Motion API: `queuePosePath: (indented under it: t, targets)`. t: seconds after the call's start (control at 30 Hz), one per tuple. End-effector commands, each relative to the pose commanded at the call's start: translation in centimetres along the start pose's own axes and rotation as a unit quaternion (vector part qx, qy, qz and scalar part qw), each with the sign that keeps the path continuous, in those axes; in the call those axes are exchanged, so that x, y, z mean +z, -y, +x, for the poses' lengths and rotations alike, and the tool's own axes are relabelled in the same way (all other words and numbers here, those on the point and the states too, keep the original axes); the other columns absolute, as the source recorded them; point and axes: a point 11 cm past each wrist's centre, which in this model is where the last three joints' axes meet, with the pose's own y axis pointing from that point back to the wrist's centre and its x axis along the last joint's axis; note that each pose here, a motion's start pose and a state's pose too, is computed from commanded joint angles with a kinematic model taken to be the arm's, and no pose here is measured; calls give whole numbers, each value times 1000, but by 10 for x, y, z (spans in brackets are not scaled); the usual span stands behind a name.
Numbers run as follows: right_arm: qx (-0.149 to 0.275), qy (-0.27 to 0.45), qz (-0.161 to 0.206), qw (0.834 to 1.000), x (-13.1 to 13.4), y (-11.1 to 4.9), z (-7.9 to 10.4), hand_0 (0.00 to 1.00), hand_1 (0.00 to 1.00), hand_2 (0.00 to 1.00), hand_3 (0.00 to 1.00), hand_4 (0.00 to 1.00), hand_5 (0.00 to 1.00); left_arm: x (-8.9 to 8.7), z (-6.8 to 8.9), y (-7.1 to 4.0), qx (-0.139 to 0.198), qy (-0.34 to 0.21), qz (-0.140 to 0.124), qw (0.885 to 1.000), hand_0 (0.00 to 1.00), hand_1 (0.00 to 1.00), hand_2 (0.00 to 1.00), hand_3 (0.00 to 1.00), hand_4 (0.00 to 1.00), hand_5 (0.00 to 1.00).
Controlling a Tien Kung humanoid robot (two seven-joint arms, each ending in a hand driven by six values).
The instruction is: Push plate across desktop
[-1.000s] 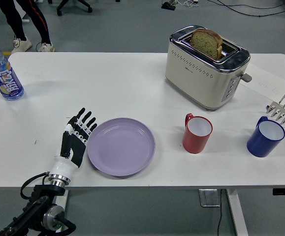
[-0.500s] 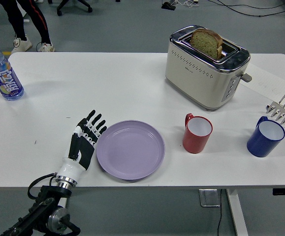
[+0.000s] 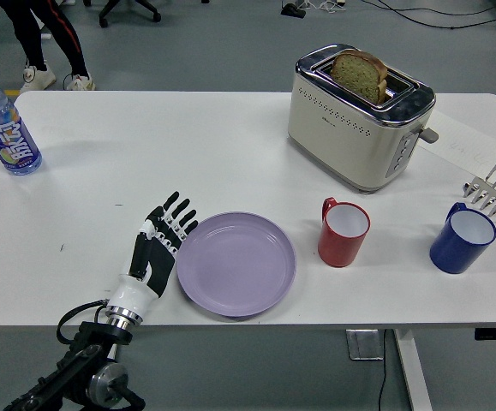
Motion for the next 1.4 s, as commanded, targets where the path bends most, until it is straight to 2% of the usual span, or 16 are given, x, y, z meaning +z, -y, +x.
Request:
queuePosePath:
  t: [0.6, 0.73, 0.87, 1.07, 1.1, 1.4]
  targets:
    - [0, -1, -1, 1000, 1, 0, 0, 627, 570, 661, 611, 173, 306, 0, -13, 1, -22, -3, 2, 1000, 883, 910, 954, 969, 492, 998]
    - [0, -1, 0, 1000, 0, 0, 0, 627, 570, 661, 611, 173, 306, 3, -11, 2, -17, -3, -4, 1000, 883, 910, 954, 968, 492, 998]
    - [0, -1, 0, 1000, 0, 0, 0, 627, 570, 661, 611, 173, 306, 12, -3, 6, 1, -2, -22, 1000, 883, 910, 954, 968, 492, 998]
    - [-1, 0, -1, 1000, 1, 0, -1, 627, 570, 661, 611, 173, 306, 36, 25, 11, 43, 15, -47, 998, 880, 906, 949, 961, 488, 998]
    - [-1, 0, -1, 1000, 1, 0, -1, 627, 570, 661, 611, 173, 306, 40, 32, 10, 51, 19, -47, 997, 856, 878, 921, 930, 488, 998]
    - [-1, 2, -4, 1000, 4, 0, -2, 627, 570, 661, 611, 173, 306, 86, 95, 1, 124, 49, -71, 989, 840, 867, 904, 896, 488, 998]
